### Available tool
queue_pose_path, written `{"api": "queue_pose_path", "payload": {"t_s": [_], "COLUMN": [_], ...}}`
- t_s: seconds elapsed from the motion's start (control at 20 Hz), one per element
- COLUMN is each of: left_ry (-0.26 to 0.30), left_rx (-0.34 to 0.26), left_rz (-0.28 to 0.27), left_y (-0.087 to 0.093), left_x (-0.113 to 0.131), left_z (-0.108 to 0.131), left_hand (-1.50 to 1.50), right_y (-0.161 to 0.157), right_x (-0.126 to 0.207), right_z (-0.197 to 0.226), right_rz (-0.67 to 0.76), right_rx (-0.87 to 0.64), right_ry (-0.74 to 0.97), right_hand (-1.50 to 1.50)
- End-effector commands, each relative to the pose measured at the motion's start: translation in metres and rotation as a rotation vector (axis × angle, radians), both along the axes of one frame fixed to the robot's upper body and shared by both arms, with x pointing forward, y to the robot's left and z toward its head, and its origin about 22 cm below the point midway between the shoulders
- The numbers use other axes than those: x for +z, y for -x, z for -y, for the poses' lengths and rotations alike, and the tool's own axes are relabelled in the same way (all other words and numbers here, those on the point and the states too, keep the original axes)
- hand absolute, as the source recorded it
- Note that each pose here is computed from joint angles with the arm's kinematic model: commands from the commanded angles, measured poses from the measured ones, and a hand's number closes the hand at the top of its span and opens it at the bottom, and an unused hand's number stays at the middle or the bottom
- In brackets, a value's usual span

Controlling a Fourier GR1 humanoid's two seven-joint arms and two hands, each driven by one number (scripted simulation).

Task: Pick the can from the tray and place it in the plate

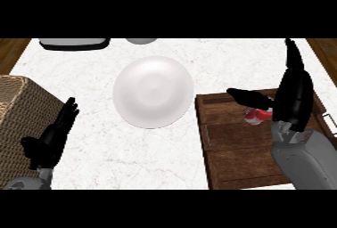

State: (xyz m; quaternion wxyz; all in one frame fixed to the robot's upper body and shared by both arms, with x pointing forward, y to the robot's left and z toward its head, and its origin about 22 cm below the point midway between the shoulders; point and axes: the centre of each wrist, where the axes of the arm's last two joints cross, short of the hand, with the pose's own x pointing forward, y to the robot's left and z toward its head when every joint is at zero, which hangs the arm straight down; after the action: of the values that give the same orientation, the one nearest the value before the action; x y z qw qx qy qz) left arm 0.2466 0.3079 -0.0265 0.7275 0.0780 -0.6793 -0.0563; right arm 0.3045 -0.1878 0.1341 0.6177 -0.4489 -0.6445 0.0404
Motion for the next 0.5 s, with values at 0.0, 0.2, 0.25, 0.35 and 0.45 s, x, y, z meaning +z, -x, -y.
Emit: {"api": "queue_pose_path", "payload": {"t_s": [0.0, 0.2, 0.25, 0.35, 0.45], "left_ry": [-0.005, -0.013, 0.006, 0.013, 0.005], "left_rx": [-0.008, 0.001, -0.007, -0.007, -0.01], "left_rz": [0.005, 0.01, 0.012, 0.002, 0.004], "left_y": [-0.003, 0.001, -0.005, -0.005, -0.007], "left_x": [0.006, 0.004, 0.003, 0.0, 0.012], "left_z": [0.001, -0.007, -0.002, 0.016, -0.003], "left_hand": [0.0, 0.0, 0.0, 0.0, 0.0], "right_y": [0.011, 0.02, 0.013, 0.013, 0.026], "right_x": [0.015, 0.029, 0.029, 0.044, 0.049], "right_z": [0.002, 0.001, 0.0, 0.003, -0.008], "right_rz": [-0.24, -0.454, -0.497, -0.538, -0.549], "right_rx": [-0.056, -0.034, -0.037, -0.047, -0.043], "right_ry": [0.099, 0.148, 0.143, 0.133, 0.089], "right_hand": [-1.5, -1.5, -1.5, -1.5, -1.5]}}
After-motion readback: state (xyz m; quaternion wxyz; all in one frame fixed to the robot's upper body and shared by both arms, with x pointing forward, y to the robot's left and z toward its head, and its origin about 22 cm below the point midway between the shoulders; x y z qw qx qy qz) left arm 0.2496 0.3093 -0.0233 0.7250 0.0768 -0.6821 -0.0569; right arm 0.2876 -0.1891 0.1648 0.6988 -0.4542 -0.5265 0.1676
